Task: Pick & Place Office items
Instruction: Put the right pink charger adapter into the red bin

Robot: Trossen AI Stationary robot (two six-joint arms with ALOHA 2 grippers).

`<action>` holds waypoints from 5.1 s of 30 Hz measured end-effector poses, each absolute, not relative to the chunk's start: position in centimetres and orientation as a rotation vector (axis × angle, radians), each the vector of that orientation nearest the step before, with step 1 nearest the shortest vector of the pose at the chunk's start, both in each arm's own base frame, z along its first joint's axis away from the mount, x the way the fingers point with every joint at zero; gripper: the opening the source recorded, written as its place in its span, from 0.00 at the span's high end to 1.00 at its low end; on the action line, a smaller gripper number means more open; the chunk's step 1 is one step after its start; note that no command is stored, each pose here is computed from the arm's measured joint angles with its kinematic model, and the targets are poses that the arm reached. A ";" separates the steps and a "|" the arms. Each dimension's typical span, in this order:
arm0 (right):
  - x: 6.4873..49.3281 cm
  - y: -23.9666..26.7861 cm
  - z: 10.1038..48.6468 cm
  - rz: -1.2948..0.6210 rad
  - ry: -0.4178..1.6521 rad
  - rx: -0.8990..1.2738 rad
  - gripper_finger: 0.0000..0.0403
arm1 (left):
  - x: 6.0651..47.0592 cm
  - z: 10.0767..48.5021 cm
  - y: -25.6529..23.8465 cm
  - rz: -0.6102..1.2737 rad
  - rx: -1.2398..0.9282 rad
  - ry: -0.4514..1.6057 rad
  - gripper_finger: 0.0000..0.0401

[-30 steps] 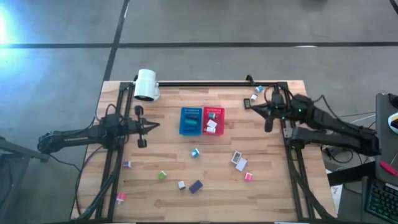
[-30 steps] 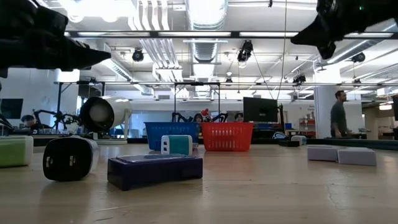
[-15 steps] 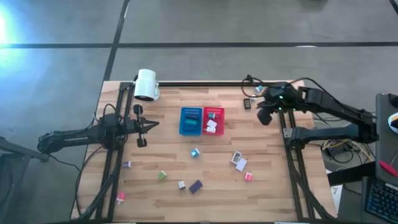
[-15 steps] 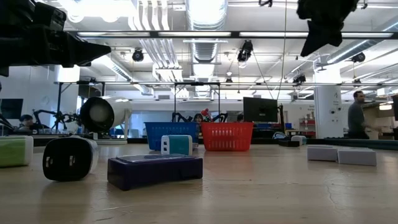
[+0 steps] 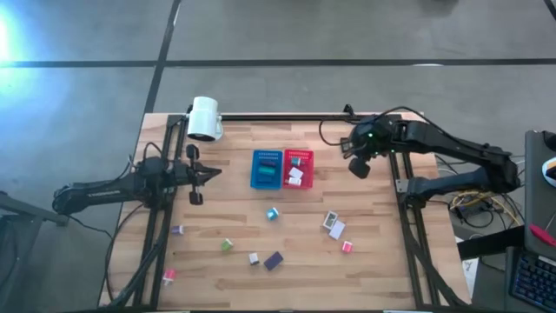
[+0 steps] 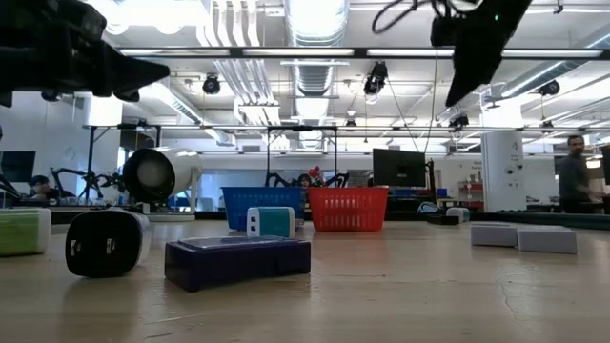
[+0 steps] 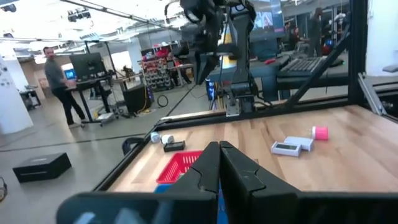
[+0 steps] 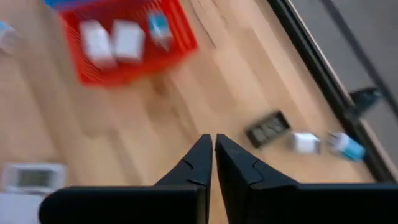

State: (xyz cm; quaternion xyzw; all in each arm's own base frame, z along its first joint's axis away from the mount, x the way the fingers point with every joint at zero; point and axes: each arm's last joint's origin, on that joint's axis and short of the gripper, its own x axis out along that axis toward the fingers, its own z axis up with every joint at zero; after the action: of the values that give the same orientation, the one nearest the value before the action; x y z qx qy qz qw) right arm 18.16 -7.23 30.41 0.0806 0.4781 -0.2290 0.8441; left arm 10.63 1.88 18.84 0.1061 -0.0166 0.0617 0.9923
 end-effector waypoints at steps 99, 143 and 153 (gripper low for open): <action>28.9 15.5 14.2 -0.138 1.865 0.239 0.22 | 10.7 19.1 2.0 0.164 0.302 -0.077 0.99; 25.7 15.3 23.0 0.321 1.447 -0.227 0.56 | 10.6 19.1 2.0 0.172 0.302 -0.075 0.99; 27.3 16.0 19.0 0.454 1.509 -0.461 0.35 | 10.7 19.1 2.1 0.198 0.312 -0.067 0.99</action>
State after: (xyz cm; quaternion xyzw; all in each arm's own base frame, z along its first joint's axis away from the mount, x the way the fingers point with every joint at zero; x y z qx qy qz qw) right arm 27.32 15.99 19.01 -0.2055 0.6726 0.2022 0.6815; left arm 10.65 2.07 19.06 0.1550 -0.0334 0.0983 0.9824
